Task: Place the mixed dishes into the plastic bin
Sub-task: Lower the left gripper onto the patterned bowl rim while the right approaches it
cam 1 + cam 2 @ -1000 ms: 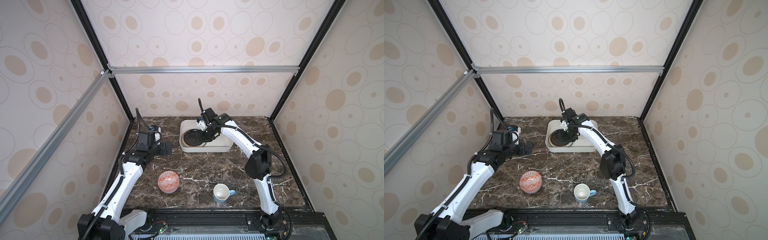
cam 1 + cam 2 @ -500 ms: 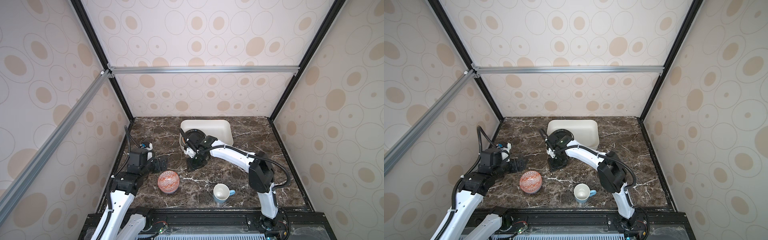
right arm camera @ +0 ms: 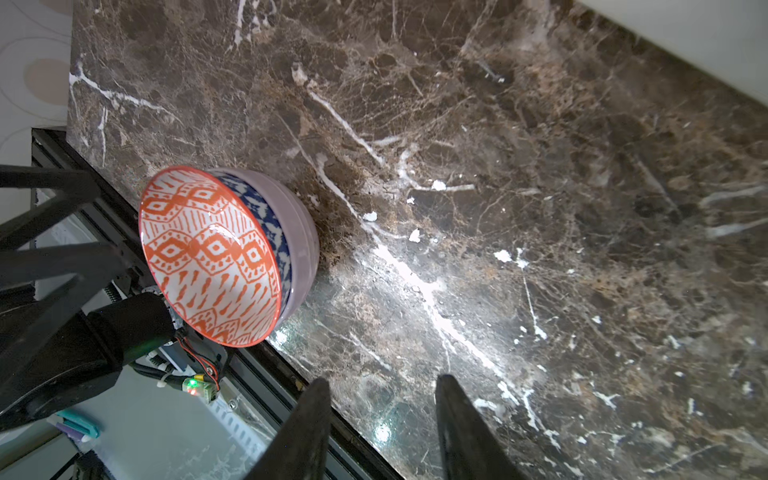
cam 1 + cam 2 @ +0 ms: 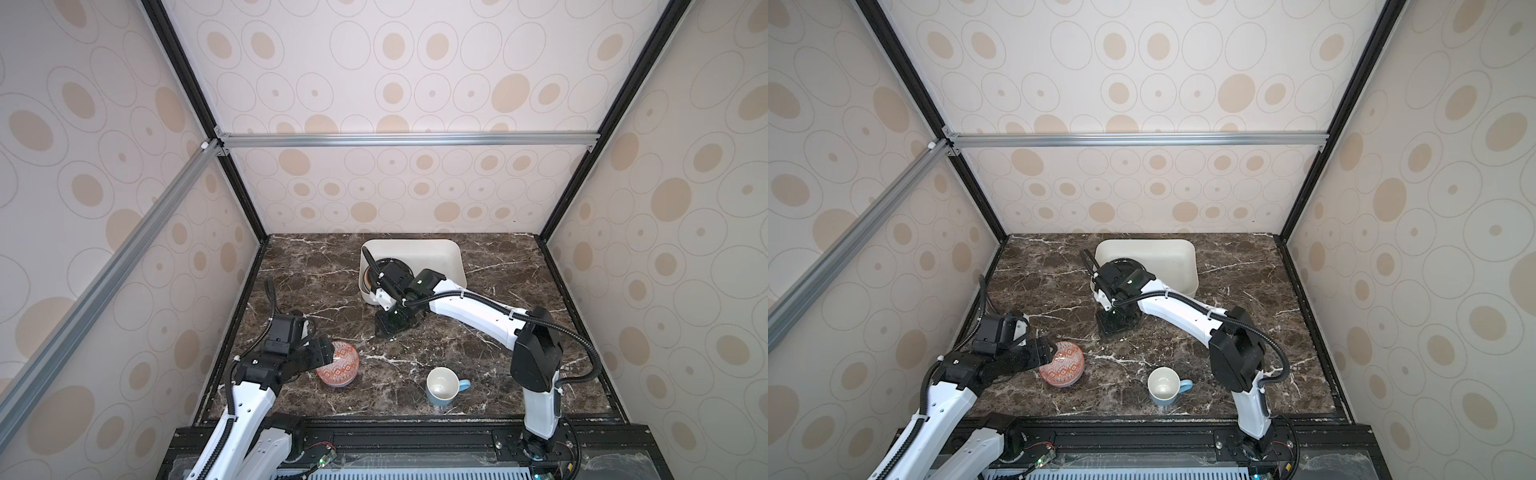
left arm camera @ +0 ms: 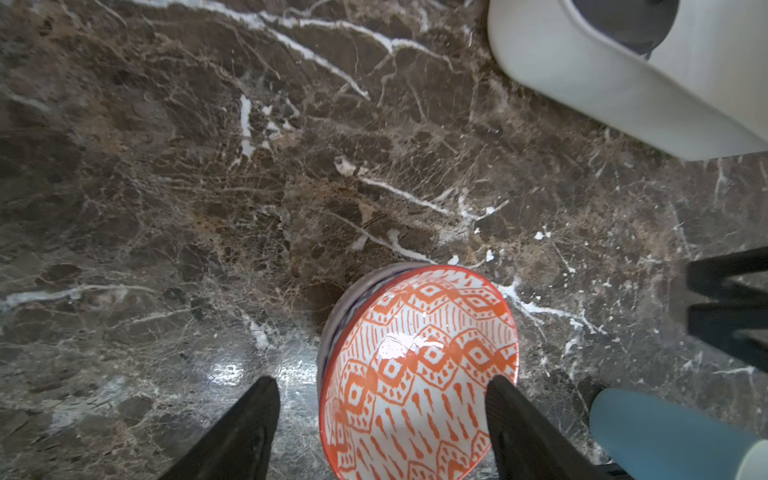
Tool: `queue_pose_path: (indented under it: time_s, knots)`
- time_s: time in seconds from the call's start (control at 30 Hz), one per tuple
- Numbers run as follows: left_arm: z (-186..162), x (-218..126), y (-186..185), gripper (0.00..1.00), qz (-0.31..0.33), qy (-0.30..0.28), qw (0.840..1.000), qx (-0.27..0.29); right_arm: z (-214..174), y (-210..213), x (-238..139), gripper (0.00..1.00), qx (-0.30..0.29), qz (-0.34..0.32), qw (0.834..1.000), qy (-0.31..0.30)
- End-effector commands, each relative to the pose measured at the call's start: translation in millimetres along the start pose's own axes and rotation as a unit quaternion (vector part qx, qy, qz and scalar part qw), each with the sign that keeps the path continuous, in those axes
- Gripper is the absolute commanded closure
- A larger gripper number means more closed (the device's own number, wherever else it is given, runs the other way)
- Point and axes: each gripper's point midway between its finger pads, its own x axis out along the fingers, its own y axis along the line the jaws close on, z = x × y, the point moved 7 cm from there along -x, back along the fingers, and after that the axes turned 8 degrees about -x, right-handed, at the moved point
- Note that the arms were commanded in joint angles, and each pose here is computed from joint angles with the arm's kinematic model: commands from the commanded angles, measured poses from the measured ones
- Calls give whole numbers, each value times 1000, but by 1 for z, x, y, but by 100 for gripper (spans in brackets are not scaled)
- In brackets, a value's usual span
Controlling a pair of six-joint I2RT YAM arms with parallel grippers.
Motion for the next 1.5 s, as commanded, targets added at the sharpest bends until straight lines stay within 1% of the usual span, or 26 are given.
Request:
queue_pose_path:
  time_s: [0.0,0.23,0.37,0.53,0.9,1.03,1.23,1.47]
  knots:
    - [0,4,3,26,16,10,1000,-13,2,-7,-23,55,-3,-18,1000,-12]
    - [0,17,5,35,31,34,999,-14,3,-23,-37,55,11,-19,1000,-22]
    - [-1,21,6,45,35,41,998,-19,4,-32,-40,55,17,-17,999,-23]
    - [1,23,5,54,34,41,998,-27,4,-40,-39,55,23,-15,999,-24]
    - [2,40,0,65,21,57,997,-43,-6,-56,-46,55,38,-15,999,-35]
    - [3,47,-5,66,14,63,997,-44,-11,-62,-50,55,45,-16,998,-39]
    - [12,57,-16,66,14,65,997,-31,-18,-67,-54,55,54,-17,997,-48]
    - [31,72,-41,71,8,65,998,-11,-27,-73,-58,55,58,-27,997,-47]
